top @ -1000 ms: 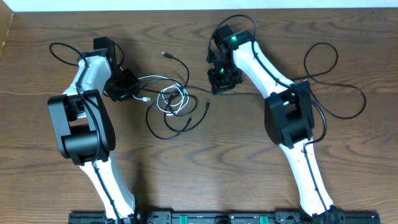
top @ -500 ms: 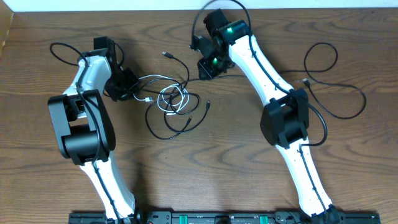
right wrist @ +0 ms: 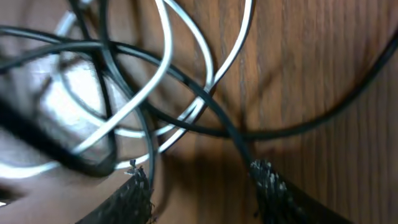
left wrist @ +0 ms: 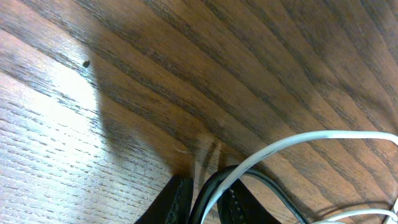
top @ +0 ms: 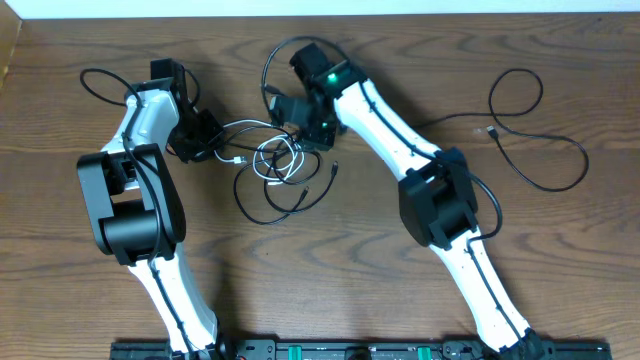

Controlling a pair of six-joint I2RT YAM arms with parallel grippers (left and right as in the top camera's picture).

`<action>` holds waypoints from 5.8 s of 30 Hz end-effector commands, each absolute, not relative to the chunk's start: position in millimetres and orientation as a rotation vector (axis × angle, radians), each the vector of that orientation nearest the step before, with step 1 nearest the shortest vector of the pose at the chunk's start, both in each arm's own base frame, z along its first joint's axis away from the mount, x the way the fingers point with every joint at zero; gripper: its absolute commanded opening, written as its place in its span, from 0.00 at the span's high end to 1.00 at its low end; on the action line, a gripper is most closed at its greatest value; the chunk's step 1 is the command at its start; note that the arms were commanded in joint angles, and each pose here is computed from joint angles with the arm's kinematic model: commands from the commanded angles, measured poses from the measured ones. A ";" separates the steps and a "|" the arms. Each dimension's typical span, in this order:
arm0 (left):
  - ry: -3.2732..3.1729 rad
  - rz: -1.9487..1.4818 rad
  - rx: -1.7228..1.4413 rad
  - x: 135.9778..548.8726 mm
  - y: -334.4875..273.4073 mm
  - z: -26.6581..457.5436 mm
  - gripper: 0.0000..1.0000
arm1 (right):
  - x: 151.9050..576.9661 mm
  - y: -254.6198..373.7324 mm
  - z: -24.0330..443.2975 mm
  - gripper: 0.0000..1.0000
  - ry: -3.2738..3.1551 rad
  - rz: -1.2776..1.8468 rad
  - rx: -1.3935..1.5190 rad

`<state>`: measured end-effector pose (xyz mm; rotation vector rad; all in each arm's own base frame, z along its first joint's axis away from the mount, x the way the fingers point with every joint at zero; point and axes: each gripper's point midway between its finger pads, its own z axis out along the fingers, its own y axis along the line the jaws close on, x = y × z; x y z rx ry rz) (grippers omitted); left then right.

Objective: Untangle cables

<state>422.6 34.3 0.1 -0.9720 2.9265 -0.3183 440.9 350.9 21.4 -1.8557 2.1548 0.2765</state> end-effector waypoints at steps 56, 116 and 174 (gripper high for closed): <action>2.997 -0.307 -0.963 409.9 28.6 -21.3 0.77 | 470.3 30.6 94.7 0.99 3.032 -0.324 -0.399; 2.998 -0.183 -0.960 407.0 42.0 -23.4 0.91 | 480.8 -165.7 72.3 0.11 2.835 0.260 0.443; 2.994 -0.184 -0.963 407.8 41.7 -23.4 0.90 | 578.8 273.9 -3.7 0.06 2.062 0.213 -1.314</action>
